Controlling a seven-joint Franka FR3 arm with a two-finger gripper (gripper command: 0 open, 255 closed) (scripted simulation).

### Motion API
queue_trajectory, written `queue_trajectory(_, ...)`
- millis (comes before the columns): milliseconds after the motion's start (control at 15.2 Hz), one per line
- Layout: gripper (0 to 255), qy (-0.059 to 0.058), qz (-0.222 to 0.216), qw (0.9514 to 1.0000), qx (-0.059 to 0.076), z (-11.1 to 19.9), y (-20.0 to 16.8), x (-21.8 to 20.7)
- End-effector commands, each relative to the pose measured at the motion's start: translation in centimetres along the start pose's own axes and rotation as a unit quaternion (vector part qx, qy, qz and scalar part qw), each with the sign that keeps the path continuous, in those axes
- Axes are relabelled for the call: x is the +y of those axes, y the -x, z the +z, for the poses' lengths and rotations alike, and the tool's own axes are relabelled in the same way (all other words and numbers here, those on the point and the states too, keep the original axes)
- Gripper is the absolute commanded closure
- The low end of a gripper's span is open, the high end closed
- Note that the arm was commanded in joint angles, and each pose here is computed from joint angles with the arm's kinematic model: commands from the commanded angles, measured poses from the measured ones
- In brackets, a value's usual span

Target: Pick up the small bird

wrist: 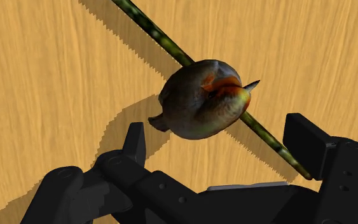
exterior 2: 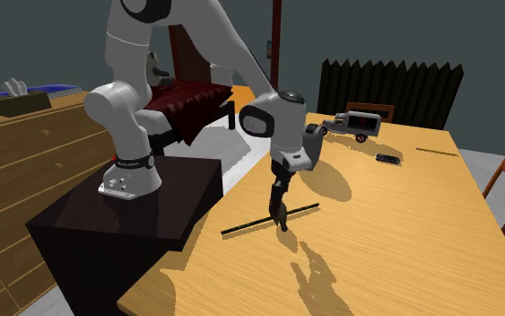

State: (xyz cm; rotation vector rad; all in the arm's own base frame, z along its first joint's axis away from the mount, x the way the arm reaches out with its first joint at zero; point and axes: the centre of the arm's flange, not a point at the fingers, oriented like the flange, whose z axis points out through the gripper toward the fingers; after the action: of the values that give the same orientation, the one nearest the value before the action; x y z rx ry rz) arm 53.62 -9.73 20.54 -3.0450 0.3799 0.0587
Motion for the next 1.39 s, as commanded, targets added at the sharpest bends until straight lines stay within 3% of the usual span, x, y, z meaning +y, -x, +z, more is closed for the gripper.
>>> queue_trajectory(0,0,0.000,0.000,1.0000,0.000,1.2,-0.2,0.0)
queue_trajectory(396,0,0.000,0.000,1.0000,0.000,3.6,-0.3,0.2)
queue_trajectory(462,255,0.000,0.000,1.0000,0.000,3.6,-0.3,0.2)
queue_trajectory(1056,255,0.000,0.000,1.0000,0.000,3.6,-0.3,0.2)
queue_trajectory(1320,255,0.000,0.000,1.0000,0.000,1.5,-0.2,0.1)
